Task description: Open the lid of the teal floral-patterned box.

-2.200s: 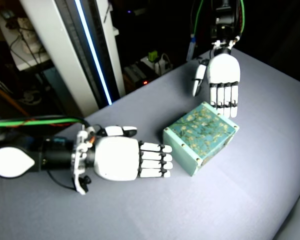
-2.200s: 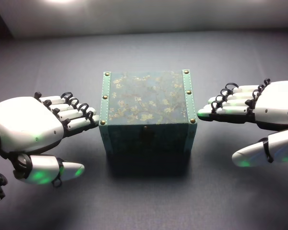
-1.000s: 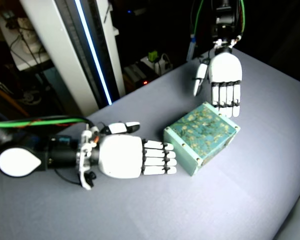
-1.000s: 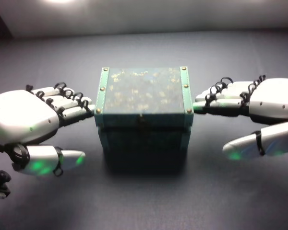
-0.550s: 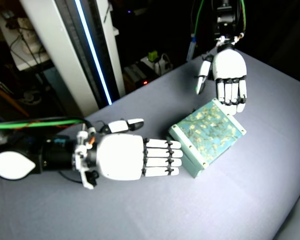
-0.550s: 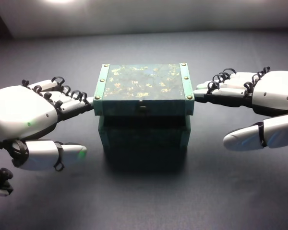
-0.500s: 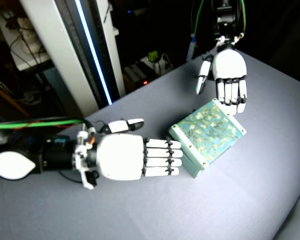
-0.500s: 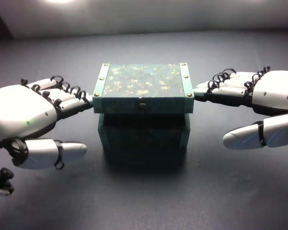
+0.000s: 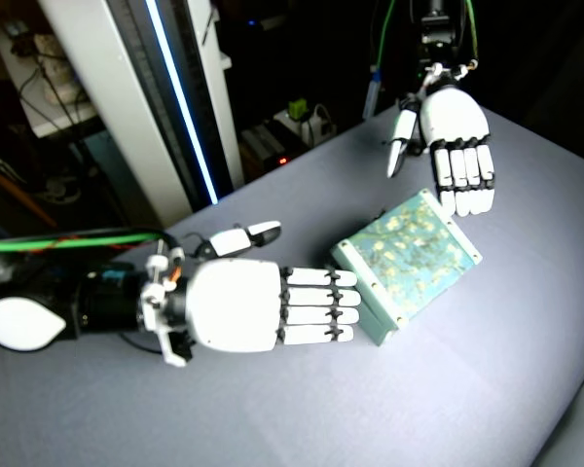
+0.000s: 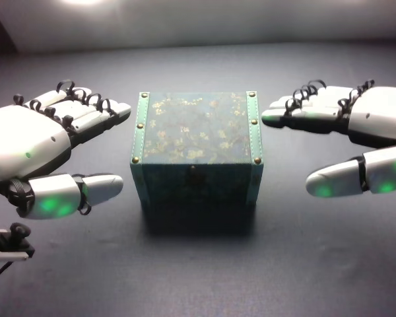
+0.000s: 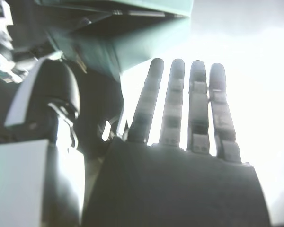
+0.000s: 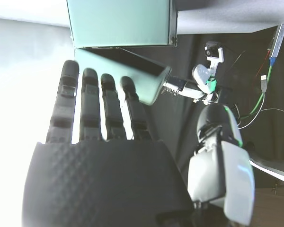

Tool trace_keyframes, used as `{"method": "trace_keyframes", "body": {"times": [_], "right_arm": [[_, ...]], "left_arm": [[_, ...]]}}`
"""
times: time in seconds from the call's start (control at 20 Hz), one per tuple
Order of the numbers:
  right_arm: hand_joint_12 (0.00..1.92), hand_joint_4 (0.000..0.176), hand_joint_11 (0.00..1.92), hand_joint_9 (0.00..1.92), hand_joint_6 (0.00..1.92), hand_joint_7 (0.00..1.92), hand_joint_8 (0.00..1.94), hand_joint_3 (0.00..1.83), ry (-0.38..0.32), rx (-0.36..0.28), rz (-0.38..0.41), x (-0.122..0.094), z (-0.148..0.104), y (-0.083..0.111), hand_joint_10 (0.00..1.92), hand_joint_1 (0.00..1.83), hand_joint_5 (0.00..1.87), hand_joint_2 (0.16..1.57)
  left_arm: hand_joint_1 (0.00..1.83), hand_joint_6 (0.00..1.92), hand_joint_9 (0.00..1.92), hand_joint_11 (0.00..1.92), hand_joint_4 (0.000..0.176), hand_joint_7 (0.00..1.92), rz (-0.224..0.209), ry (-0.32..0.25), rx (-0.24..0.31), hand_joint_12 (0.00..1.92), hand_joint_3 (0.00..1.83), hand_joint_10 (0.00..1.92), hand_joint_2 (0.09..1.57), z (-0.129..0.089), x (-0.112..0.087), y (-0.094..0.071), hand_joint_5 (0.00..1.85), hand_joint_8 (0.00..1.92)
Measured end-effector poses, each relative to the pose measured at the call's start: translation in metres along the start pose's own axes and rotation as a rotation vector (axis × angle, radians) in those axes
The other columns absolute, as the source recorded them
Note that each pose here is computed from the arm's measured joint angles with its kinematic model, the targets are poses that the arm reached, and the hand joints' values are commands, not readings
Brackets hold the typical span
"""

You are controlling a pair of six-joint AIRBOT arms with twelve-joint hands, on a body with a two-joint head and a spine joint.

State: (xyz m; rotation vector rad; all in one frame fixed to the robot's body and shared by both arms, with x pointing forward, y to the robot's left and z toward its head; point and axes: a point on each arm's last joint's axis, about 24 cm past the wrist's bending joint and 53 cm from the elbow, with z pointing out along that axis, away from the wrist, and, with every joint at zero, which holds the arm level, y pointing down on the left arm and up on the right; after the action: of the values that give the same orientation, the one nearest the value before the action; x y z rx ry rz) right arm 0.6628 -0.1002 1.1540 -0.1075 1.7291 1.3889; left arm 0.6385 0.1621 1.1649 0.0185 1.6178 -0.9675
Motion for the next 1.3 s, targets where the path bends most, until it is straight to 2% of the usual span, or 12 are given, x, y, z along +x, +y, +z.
{"method": "trace_keyframes", "body": {"times": [0.05,0.15,0.25,0.3,0.45,0.6,0.7,0.75,0.9,1.05,1.2,1.3], "right_arm": [[0.26,0.000,0.02,0.08,0.01,0.08,0.01,0.01,-0.016,-0.016,0.011,-0.003,0.000,0.004,0.00,0.00,0.10,1.09],[0.19,0.000,0.03,0.07,0.00,0.09,0.00,0.00,-0.019,-0.026,0.010,-0.004,0.001,0.006,0.00,0.00,0.11,1.08],[0.18,0.000,0.06,0.10,0.00,0.10,0.00,0.00,-0.019,-0.027,0.009,-0.004,0.001,0.006,0.01,0.00,0.11,1.08],[0.31,0.000,0.02,0.10,0.00,0.09,0.00,0.00,-0.019,-0.027,0.008,-0.004,0.001,0.006,0.01,0.00,0.10,1.18],[0.55,0.000,0.00,0.15,0.00,0.09,0.00,0.00,0.021,-0.005,-0.033,0.002,-0.004,0.002,0.00,0.00,0.11,1.16],[0.41,0.000,0.00,0.12,0.00,0.10,0.01,0.01,0.075,0.030,-0.055,0.011,-0.008,-0.006,0.00,0.00,0.05,1.19],[0.59,0.000,0.00,0.17,0.00,0.11,0.00,0.01,0.118,0.039,-0.050,0.020,-0.010,-0.007,0.01,0.00,0.05,1.26],[0.48,0.016,0.00,0.13,0.00,0.09,0.00,0.00,0.144,0.042,-0.053,0.027,-0.012,-0.007,0.00,0.00,0.03,1.24],[0.44,0.000,0.00,0.13,0.01,0.11,0.00,0.00,0.178,0.054,-0.075,0.036,-0.014,-0.008,0.00,0.00,0.10,1.19],[0.46,0.000,0.04,0.15,0.02,0.13,0.01,0.00,0.199,0.060,-0.072,0.043,-0.012,-0.010,0.01,0.00,0.13,1.18],[0.84,0.000,0.04,0.14,0.00,0.14,0.00,0.01,0.229,0.055,-0.077,0.054,-0.010,-0.010,0.00,0.00,0.15,1.27],[0.87,0.000,0.07,0.17,0.00,0.15,0.00,0.01,0.228,0.050,-0.069,0.056,-0.006,-0.010,0.01,0.00,0.15,1.28]], "left_arm": [[0.00,0.01,0.16,0.00,0.000,0.19,-0.004,-0.012,0.010,0.46,0.00,0.01,1.33,0.001,-0.002,-0.003,0.12,0.01],[0.00,0.01,0.17,0.00,0.000,0.22,-0.004,-0.016,0.014,0.54,0.00,0.01,1.31,0.001,-0.002,-0.004,0.15,0.01],[0.00,0.00,0.13,0.00,0.000,0.19,-0.004,-0.016,0.014,0.52,0.00,0.00,1.29,0.001,-0.002,-0.003,0.14,0.00],[0.00,0.00,0.12,0.00,0.000,0.12,-0.001,-0.012,0.012,0.31,0.01,0.01,1.32,0.000,-0.002,-0.003,0.05,0.00],[0.00,0.00,0.15,0.00,0.000,0.11,0.062,0.053,-0.003,0.28,0.00,0.00,1.34,-0.009,0.003,0.001,0.05,0.00],[0.00,0.01,0.16,0.01,0.000,0.13,0.125,0.132,-0.025,0.30,0.00,0.00,1.32,-0.022,0.010,0.004,0.07,0.01],[0.00,0.01,0.17,0.02,0.000,0.13,0.141,0.167,-0.018,0.30,0.00,0.00,1.31,-0.025,0.017,0.000,0.08,0.01],[0.00,0.00,0.20,0.04,0.000,0.16,0.141,0.186,-0.012,0.34,0.00,0.00,1.33,-0.026,0.022,-0.002,0.14,0.00],[0.00,0.01,0.19,0.02,0.000,0.18,0.131,0.217,-0.010,0.33,0.01,0.00,1.35,-0.028,0.030,-0.002,0.15,0.01],[0.04,0.00,0.21,0.08,0.000,0.20,0.136,0.250,-0.020,0.27,0.00,0.00,1.35,-0.030,0.038,0.000,0.16,0.00],[0.00,0.00,0.17,0.08,0.000,0.17,0.138,0.277,-0.024,0.17,0.00,0.00,1.35,-0.028,0.047,0.001,0.14,0.00],[0.00,0.00,0.17,0.08,0.000,0.15,0.136,0.276,-0.014,0.17,0.00,0.00,1.35,-0.025,0.049,-0.001,0.12,0.00]]}}
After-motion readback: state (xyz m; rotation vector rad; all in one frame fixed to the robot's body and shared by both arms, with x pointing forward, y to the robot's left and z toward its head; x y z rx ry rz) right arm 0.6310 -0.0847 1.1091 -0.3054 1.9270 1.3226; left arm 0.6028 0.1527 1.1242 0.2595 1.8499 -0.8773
